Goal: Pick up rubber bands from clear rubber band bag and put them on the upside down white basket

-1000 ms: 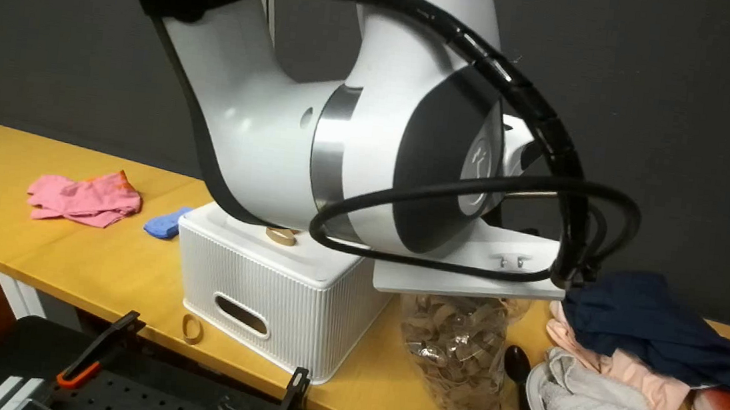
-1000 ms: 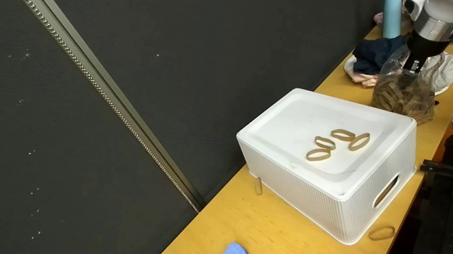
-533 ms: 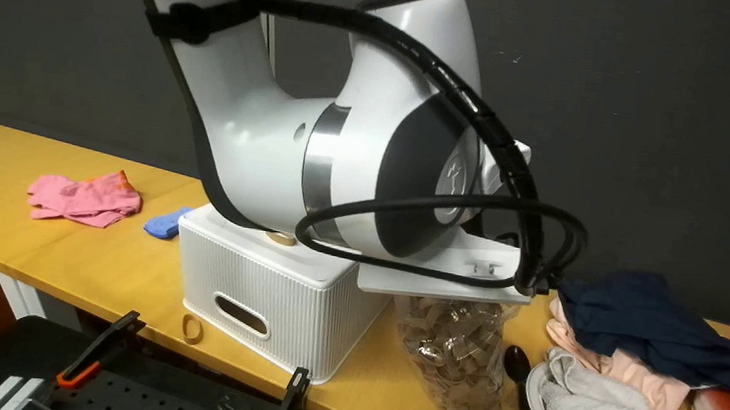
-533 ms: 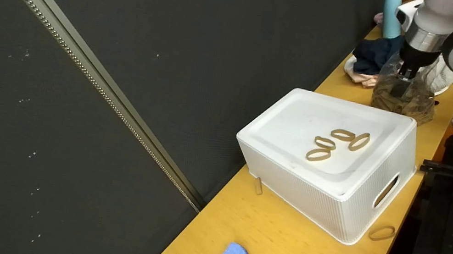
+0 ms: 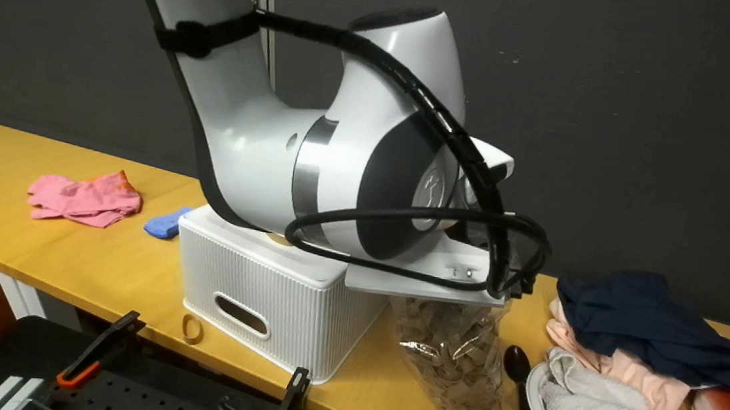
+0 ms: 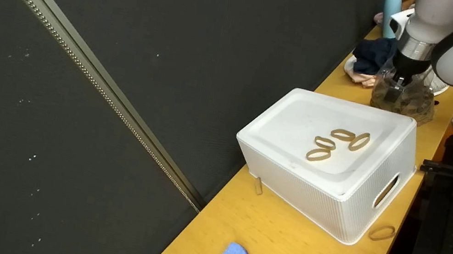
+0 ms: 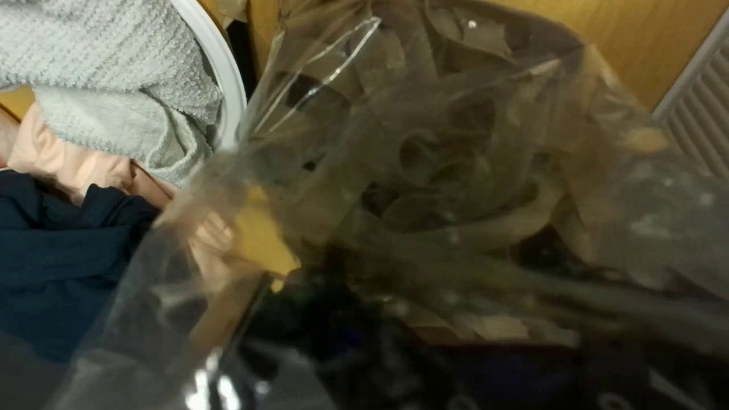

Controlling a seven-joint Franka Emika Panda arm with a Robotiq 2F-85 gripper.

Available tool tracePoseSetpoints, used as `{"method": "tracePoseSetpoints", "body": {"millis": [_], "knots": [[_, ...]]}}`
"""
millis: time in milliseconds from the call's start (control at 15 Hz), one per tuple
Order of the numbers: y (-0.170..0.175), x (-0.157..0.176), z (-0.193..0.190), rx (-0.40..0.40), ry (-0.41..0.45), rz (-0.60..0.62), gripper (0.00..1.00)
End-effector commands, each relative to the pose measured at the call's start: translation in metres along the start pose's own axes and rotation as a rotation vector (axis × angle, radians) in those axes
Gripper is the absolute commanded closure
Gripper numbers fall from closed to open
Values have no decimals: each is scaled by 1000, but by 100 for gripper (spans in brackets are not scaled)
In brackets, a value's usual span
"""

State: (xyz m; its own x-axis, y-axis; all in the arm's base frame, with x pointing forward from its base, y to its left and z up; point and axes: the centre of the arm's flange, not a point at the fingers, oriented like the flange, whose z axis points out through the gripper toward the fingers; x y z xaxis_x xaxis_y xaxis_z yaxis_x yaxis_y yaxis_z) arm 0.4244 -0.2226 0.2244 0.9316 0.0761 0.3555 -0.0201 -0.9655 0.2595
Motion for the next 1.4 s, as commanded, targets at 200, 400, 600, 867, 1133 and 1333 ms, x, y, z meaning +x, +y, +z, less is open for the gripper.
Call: {"method": "tracePoseSetpoints", "body": {"millis": [200, 400, 600, 867, 1133, 1333], "knots": [[8, -18, 11, 2, 32, 29, 57], [14, -22, 3, -9, 42, 38, 82], [17, -16, -8, -20, 50, 36, 100], [20, -4, -34, -28, 68, 37, 99], [23, -5, -63, -26, 74, 42, 99], [21, -5, -79, -16, 69, 51, 99]]}}
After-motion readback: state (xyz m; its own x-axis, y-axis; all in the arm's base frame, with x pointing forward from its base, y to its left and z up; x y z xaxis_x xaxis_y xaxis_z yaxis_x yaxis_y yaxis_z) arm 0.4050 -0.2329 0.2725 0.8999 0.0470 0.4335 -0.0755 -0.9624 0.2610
